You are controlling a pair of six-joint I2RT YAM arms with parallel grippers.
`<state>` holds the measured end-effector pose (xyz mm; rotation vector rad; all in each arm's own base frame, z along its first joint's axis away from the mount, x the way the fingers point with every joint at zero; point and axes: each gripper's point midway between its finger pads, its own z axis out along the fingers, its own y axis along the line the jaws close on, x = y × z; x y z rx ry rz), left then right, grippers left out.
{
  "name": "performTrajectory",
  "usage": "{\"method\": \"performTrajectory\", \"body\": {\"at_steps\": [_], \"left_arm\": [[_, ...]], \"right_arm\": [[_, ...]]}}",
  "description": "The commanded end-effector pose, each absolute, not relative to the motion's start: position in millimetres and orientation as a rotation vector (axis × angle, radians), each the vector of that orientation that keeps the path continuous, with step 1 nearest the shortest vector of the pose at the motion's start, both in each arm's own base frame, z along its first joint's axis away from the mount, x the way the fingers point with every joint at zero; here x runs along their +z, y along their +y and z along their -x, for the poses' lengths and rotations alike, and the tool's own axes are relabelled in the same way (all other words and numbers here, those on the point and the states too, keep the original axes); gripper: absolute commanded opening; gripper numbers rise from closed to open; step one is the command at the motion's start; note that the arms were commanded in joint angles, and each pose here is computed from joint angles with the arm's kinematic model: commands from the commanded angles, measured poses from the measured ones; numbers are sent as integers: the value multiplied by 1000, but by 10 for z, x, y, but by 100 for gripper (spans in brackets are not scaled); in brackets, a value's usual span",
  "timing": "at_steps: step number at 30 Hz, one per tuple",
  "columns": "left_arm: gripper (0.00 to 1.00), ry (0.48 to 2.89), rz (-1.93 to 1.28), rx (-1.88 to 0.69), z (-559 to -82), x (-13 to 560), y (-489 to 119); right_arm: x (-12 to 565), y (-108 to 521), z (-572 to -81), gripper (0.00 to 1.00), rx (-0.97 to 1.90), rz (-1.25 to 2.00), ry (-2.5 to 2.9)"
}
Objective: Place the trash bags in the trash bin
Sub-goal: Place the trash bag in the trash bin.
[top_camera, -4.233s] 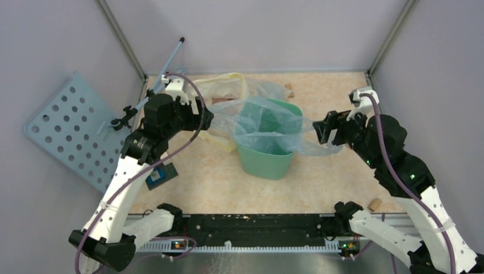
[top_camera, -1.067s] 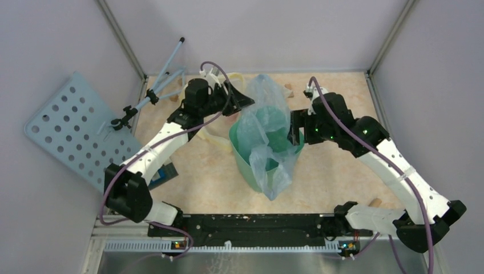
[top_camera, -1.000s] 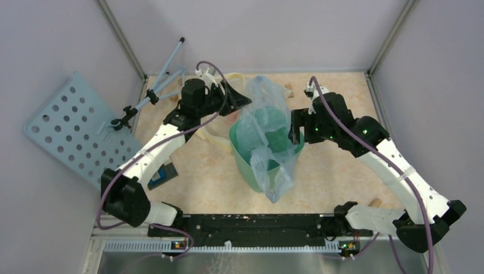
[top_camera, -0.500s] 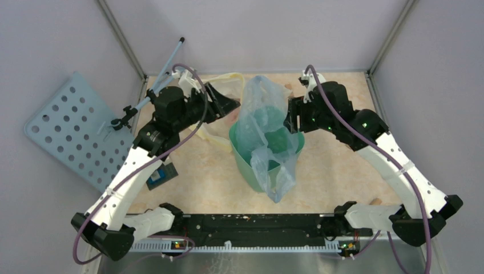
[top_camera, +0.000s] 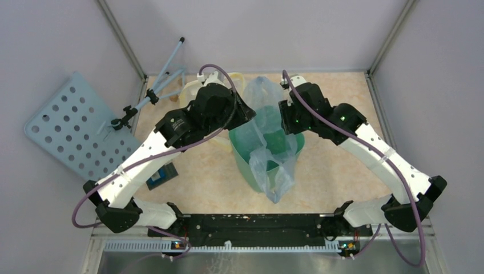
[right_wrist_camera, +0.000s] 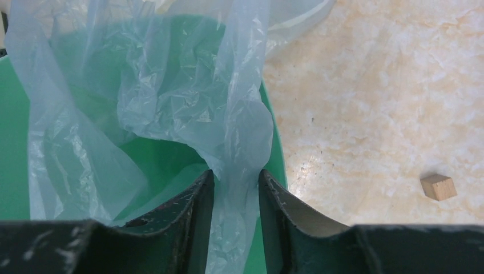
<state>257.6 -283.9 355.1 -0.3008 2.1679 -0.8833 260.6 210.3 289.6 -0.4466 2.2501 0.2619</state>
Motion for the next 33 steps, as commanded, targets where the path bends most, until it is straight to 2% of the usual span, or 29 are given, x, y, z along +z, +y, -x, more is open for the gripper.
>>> {"method": "performTrajectory", "body": {"at_steps": [1,4,9,14,18,22,24,29,31,32,33], "left_arm": [[45,2178,358,-759,-2577,3465,-2800],[47,2185,358,-715,-2591,3426,-2800],[54,2187,356,-692,-2595,3399,-2783],[55,2199,355,-661,-2600,3389,-2758],[50,2216,342,-677,-2600,3333,-2827],[37,2222,334,-702,-2600,3270,-2886],[37,2222,334,-700,-2602,3247,-2883],[45,2226,321,-723,-2606,3201,-2945],[45,2230,306,-729,-2609,3180,-2976],[40,2233,300,-729,-2613,3164,-2991],[28,2238,293,-726,-2611,3138,-2995]], "right_arm": [[3104,2101,-2666,31,219,405,2193],[3114,2047,-2694,29,174,392,2194],[3167,2056,-2686,40,197,394,2173],[3155,2084,-2675,40,214,407,2173],[3137,2110,-2670,36,226,420,2174],[3116,2090,-2662,34,220,417,2175],[3121,2081,-2653,30,221,414,2170],[3139,2069,-2630,26,235,414,2162],[3129,2078,-2626,23,240,419,2164],[3129,2086,-2621,21,245,422,2164],[3122,2085,-2618,17,244,425,2166]]}}
